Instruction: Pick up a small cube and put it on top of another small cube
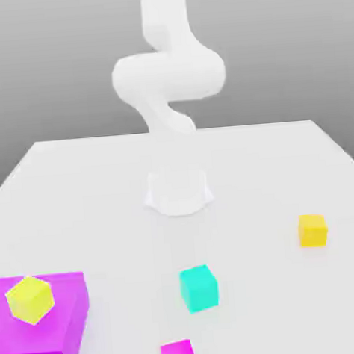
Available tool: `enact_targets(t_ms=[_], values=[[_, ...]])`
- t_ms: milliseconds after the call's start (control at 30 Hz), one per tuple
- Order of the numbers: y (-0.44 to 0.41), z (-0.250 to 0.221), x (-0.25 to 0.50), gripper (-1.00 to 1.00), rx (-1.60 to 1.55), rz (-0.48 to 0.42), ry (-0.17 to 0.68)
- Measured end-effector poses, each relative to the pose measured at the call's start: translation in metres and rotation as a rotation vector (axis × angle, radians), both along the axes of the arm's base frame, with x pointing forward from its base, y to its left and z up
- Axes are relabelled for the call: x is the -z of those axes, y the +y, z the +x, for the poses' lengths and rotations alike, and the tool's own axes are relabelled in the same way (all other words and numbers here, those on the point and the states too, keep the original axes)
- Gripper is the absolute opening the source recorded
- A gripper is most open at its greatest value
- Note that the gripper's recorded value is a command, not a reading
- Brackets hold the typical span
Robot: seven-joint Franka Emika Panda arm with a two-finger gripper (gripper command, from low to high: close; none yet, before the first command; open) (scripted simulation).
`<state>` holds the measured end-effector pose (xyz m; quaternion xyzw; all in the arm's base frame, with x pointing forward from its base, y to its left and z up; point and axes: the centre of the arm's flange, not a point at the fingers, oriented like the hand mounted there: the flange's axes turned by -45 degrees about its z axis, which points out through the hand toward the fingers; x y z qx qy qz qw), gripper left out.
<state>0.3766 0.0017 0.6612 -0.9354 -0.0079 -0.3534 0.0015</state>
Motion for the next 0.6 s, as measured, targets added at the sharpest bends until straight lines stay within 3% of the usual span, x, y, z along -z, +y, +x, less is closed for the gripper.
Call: enact_targets(t_ms=[133, 300, 433, 600], values=[[0.005, 0.040, 0.099, 0.00, -0.052, -0.026, 0.147], [0.013, 0.056, 0.224, 0.00, -0.121, -0.056, 0.326], [0.018, 0.042, 0.325, 0.00, -0.182, -0.080, 0.478], [0.022, -0.012, 0.445, 0.00, -0.268, -0.111, 0.680]])
